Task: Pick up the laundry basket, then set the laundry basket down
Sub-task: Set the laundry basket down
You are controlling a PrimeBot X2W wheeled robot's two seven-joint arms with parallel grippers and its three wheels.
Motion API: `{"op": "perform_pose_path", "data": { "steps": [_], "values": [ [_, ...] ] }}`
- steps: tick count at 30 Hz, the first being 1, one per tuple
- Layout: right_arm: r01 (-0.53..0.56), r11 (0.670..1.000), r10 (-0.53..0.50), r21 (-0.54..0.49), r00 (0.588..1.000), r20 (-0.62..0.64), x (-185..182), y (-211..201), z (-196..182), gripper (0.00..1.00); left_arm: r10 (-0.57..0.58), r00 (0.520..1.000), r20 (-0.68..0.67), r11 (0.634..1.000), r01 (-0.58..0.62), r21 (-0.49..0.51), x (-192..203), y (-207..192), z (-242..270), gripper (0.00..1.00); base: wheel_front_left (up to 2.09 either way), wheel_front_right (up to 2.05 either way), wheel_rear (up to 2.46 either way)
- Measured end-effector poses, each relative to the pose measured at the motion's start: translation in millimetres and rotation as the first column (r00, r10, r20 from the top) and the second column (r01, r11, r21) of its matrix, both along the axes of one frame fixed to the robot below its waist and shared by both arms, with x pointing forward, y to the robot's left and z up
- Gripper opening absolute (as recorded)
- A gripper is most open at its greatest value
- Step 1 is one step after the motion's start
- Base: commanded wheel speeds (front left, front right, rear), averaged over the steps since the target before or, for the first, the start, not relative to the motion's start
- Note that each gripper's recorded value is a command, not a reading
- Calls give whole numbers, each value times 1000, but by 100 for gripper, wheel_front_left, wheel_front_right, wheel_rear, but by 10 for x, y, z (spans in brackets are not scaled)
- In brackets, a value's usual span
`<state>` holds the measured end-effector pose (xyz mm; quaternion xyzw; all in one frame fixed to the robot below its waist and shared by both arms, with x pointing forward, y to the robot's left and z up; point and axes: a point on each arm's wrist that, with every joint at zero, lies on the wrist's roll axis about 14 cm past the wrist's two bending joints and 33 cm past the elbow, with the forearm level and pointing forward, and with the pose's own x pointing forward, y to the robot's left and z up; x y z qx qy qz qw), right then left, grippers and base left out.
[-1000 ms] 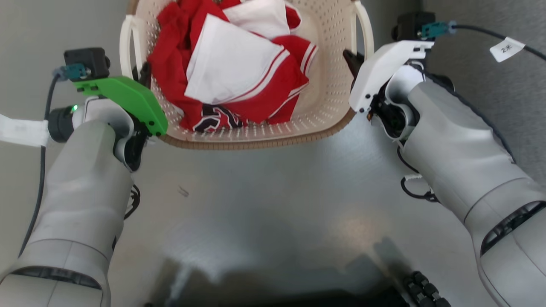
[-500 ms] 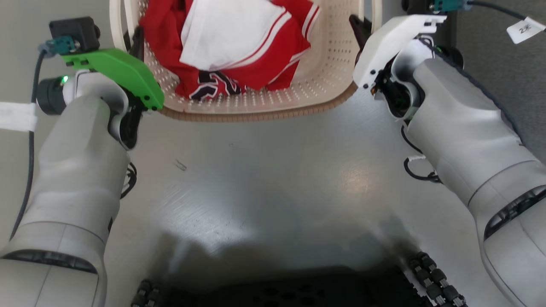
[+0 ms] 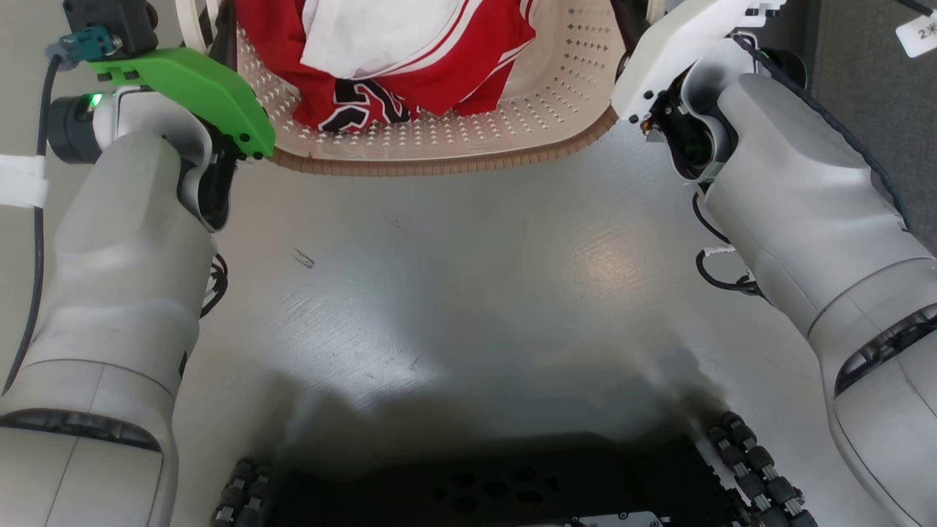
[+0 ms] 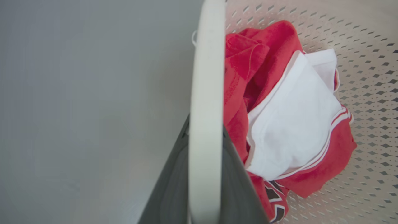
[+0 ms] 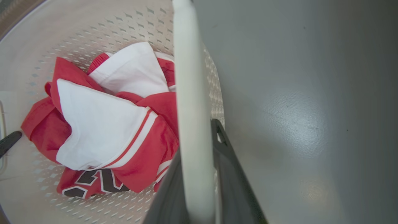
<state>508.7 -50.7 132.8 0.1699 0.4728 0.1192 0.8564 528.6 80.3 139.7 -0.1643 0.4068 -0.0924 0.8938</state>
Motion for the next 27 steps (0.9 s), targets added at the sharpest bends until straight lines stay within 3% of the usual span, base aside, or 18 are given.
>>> {"op": "perform_pose_path", "data": {
  "steps": [26,27],
  "values": [
    [20,1000,-20,12,1000,6,-15,-25,-127,0,-8,1000,-2,1000,8,14,-17,-14,-150,0,0,0,0],
    [21,1000,-21,13,1000,8,-10,-25,-126,20,-8,1000,-3,1000,8,15,-16,-13,-153,0,0,0,0]
  ]
}}
